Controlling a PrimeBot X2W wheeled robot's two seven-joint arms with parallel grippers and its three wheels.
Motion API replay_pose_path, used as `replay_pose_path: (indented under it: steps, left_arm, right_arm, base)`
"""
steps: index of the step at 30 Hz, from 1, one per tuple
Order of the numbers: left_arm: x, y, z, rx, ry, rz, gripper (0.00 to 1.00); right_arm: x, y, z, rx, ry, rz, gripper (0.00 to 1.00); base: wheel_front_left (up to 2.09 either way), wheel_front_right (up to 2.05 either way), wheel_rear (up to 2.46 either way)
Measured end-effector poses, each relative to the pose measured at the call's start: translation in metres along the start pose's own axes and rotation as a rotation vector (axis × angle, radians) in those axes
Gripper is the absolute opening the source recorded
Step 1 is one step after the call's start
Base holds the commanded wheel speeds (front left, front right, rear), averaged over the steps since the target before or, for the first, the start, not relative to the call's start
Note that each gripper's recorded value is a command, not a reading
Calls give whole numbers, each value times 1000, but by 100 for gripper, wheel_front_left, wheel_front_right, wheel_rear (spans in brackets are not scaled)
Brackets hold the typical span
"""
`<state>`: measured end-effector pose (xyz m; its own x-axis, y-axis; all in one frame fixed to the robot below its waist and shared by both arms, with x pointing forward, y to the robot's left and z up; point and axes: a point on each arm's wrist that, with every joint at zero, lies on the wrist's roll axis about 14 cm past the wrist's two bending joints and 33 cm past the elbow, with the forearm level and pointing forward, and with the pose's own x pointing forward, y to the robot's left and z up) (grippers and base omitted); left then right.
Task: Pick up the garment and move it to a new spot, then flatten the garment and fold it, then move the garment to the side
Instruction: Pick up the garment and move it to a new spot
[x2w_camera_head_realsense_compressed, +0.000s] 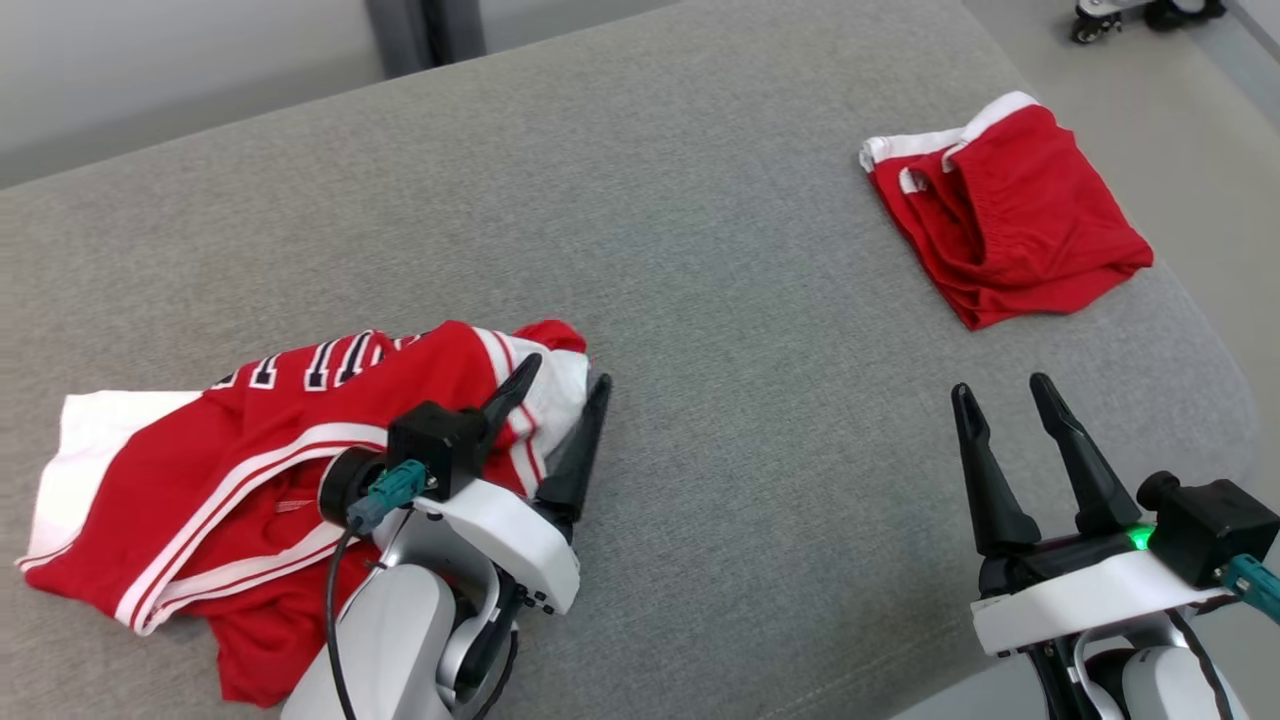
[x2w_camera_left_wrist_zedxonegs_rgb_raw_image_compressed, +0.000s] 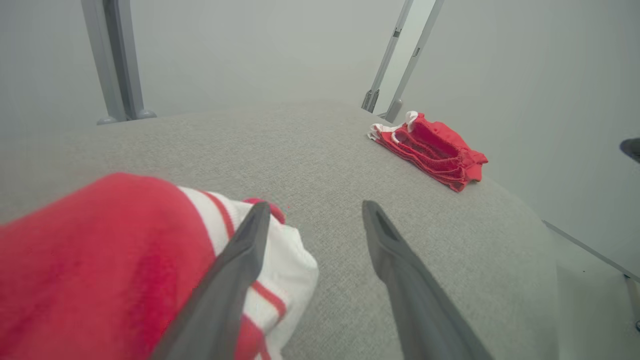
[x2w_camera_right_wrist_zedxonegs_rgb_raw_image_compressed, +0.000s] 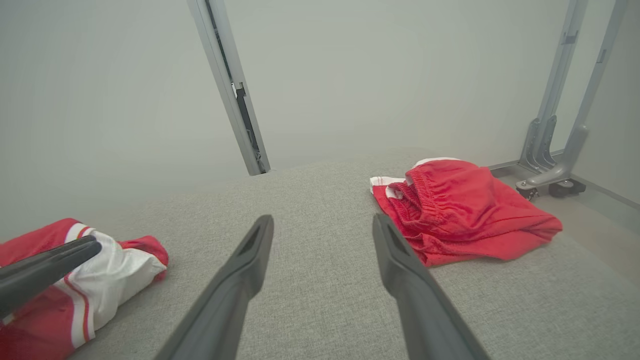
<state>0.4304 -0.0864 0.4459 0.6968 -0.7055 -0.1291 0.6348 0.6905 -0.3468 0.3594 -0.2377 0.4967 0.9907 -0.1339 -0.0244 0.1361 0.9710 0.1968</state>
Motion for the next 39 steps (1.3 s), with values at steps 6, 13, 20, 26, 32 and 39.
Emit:
replay_pose_path:
  steps: [6, 13, 20, 26, 32, 39]
  left_arm:
    - [-12, -7, 35, 28, -124, -8, 100]
    - [-59, 45, 71, 81, -244, 209, 100]
    - [-123, 108, 93, 101, -328, 459, 100]
    - [-183, 143, 99, 118, -359, 627, 100]
    - [-220, 145, 97, 155, -346, 687, 100]
    - [-236, 125, 90, 158, -319, 689, 100]
  right_arm:
    - [6, 7, 6, -3, -21, 26, 100]
    - [15, 29, 14, -15, -42, 97, 100]
    - [20, 54, 16, -19, -38, 173, 100]
    - [17, 70, 16, -22, -24, 219, 100]
    - [11, 79, 17, -35, -17, 249, 100]
    - [0, 82, 20, -36, -18, 259, 100]
  base:
    - [0, 0, 0]
    - [0, 0, 0]
    - [0, 0, 0]
    - [0, 0, 0]
    - [0, 0, 0]
    - [0, 0, 0]
